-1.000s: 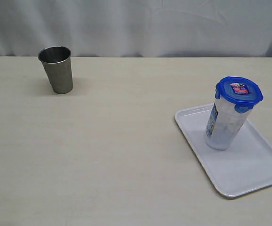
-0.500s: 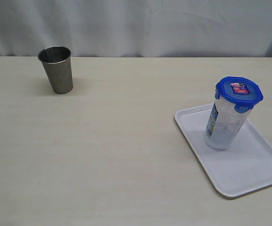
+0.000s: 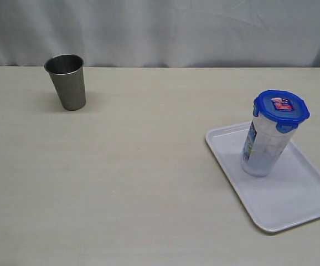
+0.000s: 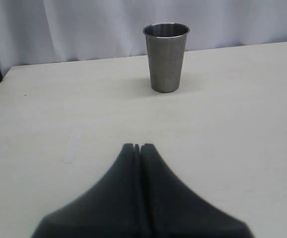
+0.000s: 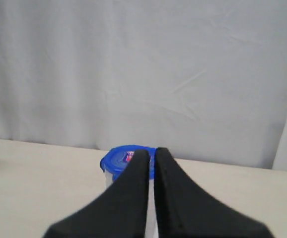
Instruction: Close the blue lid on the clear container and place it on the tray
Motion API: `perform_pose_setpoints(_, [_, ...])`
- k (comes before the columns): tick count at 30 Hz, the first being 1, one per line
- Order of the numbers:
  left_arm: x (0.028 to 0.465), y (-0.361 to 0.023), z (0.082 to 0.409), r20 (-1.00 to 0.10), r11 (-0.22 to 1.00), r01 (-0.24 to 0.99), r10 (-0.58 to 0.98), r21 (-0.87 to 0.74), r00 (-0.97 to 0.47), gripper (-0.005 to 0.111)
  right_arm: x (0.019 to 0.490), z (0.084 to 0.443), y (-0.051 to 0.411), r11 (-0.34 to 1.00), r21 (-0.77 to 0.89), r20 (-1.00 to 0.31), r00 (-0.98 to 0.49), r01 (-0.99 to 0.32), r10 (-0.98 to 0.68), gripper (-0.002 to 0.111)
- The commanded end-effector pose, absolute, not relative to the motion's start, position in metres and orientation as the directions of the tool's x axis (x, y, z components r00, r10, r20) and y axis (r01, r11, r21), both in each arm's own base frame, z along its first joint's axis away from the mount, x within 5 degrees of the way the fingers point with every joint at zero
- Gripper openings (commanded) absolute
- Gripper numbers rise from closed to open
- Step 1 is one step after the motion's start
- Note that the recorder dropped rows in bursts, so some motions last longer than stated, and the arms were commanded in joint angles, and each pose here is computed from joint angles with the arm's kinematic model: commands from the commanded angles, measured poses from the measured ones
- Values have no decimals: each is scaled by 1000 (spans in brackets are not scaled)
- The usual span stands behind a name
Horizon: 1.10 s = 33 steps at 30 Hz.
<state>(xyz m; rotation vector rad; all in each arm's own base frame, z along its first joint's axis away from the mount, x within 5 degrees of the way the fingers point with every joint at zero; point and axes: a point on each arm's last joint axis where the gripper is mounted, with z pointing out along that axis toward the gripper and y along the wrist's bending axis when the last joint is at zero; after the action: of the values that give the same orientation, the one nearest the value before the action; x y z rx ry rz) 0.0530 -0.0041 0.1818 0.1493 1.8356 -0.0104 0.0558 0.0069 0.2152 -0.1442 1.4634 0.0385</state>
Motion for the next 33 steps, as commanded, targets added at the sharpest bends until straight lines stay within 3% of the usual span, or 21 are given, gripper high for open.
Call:
perform_pose_setpoints(1, [53,-4,182,-965,993,102,85,62,-249,0,56,206,6,992,-67,-998,12,-108,-66,4])
perform_pose_setpoints(16, [53,-4,182,-964,993,102,86,62,-250,0,53,183,5,993,-45,-968,-242,-111,-71,4])
perform_pose_setpoints(33, [53,-4,182,-964,993,102,86,62,-250,0,53,182,5,993,-44,-966,-249,-112,-70,4])
